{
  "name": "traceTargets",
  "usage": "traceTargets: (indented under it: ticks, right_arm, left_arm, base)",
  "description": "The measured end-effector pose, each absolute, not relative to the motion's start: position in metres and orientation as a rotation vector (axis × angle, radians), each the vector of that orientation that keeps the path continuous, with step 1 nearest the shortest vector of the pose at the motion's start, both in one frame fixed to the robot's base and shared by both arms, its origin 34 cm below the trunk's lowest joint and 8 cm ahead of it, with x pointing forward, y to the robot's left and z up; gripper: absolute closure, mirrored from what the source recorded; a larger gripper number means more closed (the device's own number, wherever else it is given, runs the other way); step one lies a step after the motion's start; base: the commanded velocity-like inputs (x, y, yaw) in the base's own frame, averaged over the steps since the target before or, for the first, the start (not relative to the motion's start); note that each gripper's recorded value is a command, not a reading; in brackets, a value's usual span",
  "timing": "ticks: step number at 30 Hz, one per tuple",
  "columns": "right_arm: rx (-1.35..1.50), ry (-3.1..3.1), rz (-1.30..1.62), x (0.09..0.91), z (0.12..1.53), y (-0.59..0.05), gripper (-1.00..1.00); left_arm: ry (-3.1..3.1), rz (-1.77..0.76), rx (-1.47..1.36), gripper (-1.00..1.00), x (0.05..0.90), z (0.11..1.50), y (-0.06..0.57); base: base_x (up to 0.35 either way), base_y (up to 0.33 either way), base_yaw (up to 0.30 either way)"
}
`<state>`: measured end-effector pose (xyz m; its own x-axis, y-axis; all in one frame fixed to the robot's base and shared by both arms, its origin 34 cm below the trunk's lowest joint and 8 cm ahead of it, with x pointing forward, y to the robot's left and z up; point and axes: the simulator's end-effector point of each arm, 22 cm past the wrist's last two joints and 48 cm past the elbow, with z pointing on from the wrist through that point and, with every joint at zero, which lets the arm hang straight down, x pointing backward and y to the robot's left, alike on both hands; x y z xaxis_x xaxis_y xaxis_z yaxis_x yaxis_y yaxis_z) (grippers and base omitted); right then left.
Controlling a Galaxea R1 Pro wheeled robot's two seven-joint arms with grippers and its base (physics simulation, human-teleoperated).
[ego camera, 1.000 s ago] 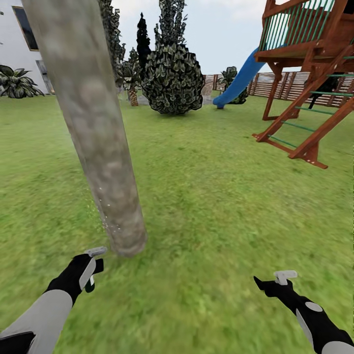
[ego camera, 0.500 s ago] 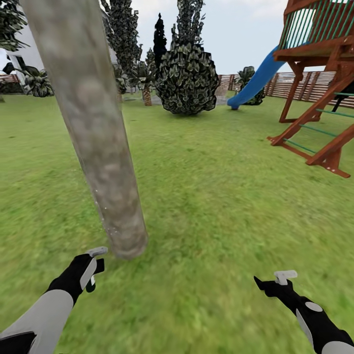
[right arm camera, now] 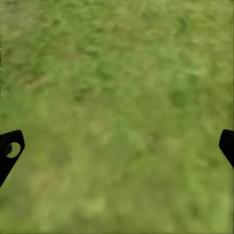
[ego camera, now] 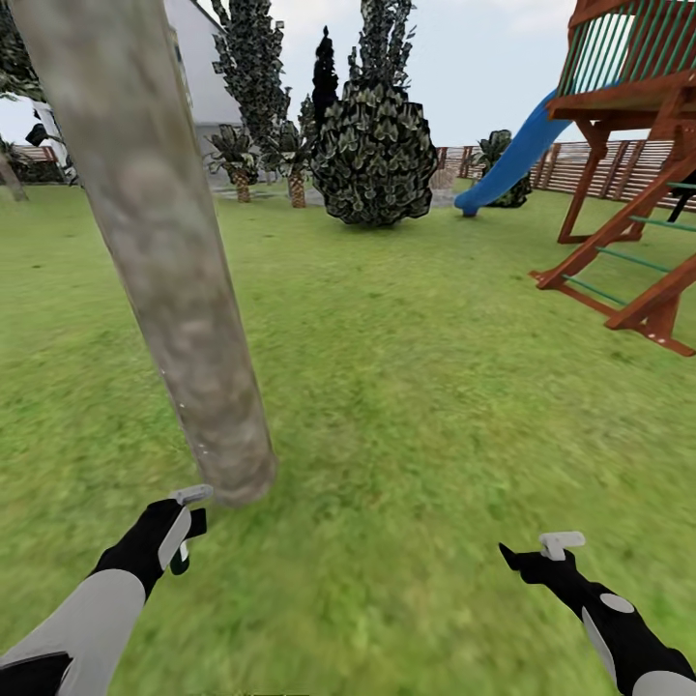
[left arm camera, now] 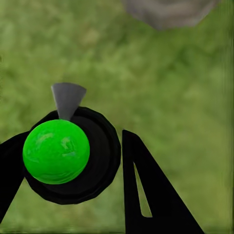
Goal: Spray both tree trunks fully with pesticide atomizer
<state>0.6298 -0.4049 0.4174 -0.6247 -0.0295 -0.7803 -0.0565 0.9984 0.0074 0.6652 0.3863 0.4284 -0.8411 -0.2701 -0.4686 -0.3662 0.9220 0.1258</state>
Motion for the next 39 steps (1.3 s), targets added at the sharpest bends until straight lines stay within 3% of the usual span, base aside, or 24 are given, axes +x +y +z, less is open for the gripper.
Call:
traceTargets:
  ticks: [9, 19, 26, 34, 39]
  right_arm:
    - [-0.061, 2.247, 0.039, 0.63, 0.417, -0.405, -1.0]
    - [-0.061, 2.249, 0.045, 0.629, 0.415, -0.4, -1.0]
    - [-0.061, 2.249, 0.046, 0.63, 0.416, -0.4, -1.0]
    - [-0.06, 2.249, 0.045, 0.629, 0.416, -0.401, -1.0]
    - [-0.061, 2.249, 0.046, 0.629, 0.416, -0.401, -1.0]
  left_arm:
    - [2.625, 0.257, -0.464, 1.0, 0.667, 0.427, 0.381]
    - [2.624, 0.246, -0.426, 1.0, 0.691, 0.474, 0.388]
    - [2.661, 0.214, -0.412, 1.0, 0.697, 0.503, 0.384]
    - [2.638, -0.102, -0.318, 1.0, 0.737, 0.536, 0.333]
    - [2.614, -0.117, -0.217, 1.0, 0.769, 0.577, 0.318]
  base:
    - [0.052, -0.262, 0.148]
    - [-0.002, -0.016, -0.076]
    - [-0.254, 0.0, 0.0]
    - [-0.013, 0.0, 0.0]
    - [0.0, 0.0, 0.0]
